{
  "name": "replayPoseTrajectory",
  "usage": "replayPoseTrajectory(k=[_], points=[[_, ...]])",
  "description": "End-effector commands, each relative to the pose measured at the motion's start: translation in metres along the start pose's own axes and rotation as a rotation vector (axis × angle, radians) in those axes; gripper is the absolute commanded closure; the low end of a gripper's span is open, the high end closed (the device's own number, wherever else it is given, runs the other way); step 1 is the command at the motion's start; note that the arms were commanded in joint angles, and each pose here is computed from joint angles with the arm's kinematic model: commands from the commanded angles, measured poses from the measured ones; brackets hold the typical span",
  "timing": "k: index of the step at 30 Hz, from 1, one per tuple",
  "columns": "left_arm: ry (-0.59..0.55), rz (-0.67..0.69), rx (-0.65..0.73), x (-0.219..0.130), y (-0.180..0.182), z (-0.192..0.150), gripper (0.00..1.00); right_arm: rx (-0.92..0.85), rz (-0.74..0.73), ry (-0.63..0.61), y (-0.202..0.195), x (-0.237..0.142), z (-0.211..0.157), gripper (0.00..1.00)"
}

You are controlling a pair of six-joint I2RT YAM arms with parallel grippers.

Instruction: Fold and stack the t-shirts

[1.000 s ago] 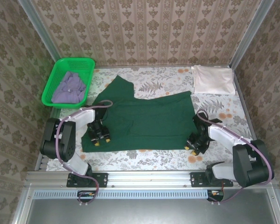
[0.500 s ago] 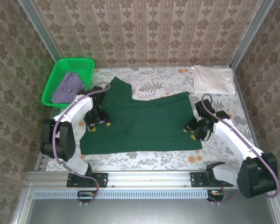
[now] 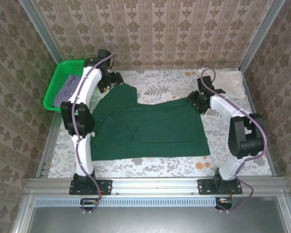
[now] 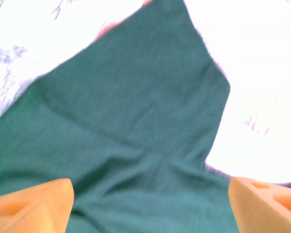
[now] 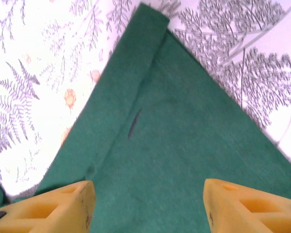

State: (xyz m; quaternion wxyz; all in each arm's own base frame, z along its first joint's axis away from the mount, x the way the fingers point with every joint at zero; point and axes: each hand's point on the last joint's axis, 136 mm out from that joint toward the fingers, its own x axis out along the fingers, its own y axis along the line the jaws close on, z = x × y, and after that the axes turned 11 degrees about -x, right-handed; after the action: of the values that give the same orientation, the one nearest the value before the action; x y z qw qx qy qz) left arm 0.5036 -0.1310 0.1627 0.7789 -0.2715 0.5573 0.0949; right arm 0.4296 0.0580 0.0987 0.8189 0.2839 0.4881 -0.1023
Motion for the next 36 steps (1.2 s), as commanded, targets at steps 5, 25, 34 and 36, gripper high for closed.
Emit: replayPoseTrajectory(k=[5,25,34,36], points=[[-0.014,-0.131,-0.018,0.061,-0.030,0.047,0.19,0.032,-0.019,-0.038,0.000,0.006,0.019,0.38],[-0.281,-0.205,0.108,0.149,-0.051,0.107,0.27,-0.062,0.051,-0.048,0.028,0.036,0.043,0.39],[-0.201,-0.148,0.084,0.162,-0.026,0.096,0.37,-0.031,0.068,-0.043,0.033,0.047,0.050,0.39],[-0.188,-0.155,0.078,0.165,-0.025,0.094,0.39,-0.032,0.065,-0.040,0.033,0.048,0.050,0.39]])
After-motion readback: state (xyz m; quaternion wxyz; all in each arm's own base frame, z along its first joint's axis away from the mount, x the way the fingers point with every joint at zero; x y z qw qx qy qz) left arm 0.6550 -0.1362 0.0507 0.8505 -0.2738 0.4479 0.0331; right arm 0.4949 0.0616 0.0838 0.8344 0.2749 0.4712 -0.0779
